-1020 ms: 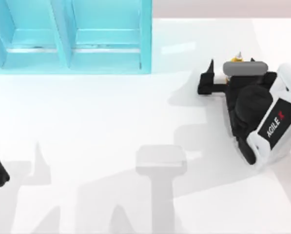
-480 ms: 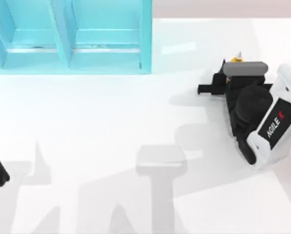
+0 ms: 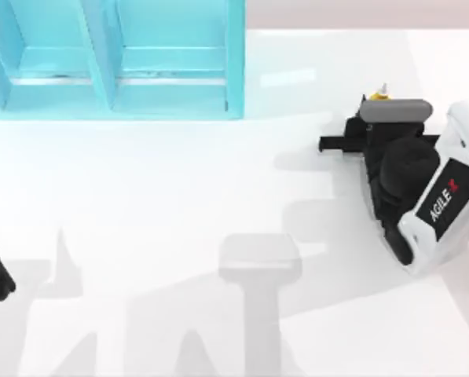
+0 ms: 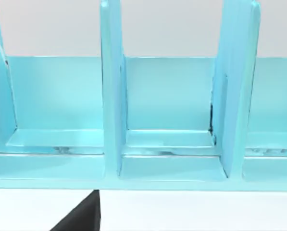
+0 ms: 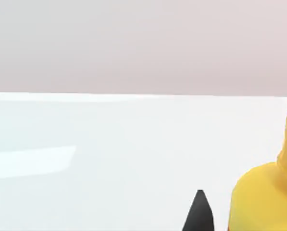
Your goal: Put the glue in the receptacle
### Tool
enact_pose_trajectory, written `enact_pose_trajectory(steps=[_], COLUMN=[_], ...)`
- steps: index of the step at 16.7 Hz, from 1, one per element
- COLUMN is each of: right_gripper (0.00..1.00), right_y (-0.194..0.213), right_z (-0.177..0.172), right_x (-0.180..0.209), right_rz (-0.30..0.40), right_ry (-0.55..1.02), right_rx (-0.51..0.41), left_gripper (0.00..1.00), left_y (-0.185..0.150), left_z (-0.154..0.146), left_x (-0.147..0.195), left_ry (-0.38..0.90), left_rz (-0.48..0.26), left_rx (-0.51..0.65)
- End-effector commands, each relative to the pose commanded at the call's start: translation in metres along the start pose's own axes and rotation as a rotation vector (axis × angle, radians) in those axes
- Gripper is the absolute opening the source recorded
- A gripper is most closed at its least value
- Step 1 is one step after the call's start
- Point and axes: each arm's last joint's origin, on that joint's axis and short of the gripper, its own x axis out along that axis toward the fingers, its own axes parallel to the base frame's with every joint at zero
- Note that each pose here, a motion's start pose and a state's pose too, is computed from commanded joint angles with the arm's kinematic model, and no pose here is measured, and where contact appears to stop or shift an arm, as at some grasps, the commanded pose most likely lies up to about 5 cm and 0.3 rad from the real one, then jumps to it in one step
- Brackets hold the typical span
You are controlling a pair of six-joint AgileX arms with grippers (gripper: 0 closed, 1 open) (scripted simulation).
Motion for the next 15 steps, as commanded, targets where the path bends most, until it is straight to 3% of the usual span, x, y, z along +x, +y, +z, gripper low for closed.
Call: enact_pose_trajectory(steps=[6, 15], right_gripper=[0.0, 0.0], right_y=[0.001, 0.0], right_z=[0.004, 0.052], right_x=[0.0, 0.004], right_rz=[0.002, -0.002], right_ry=[-0.001, -0.003], right_rx=[0.001, 0.003], left_gripper=[1.0, 1.0], left_y=[0.0, 0.0], left_z=[0.0, 0.0], left_x=[0.0, 0.0], left_ry=[0.0, 0.0], left_rz=[0.0, 0.0], left_rx=[0.0, 0.0])
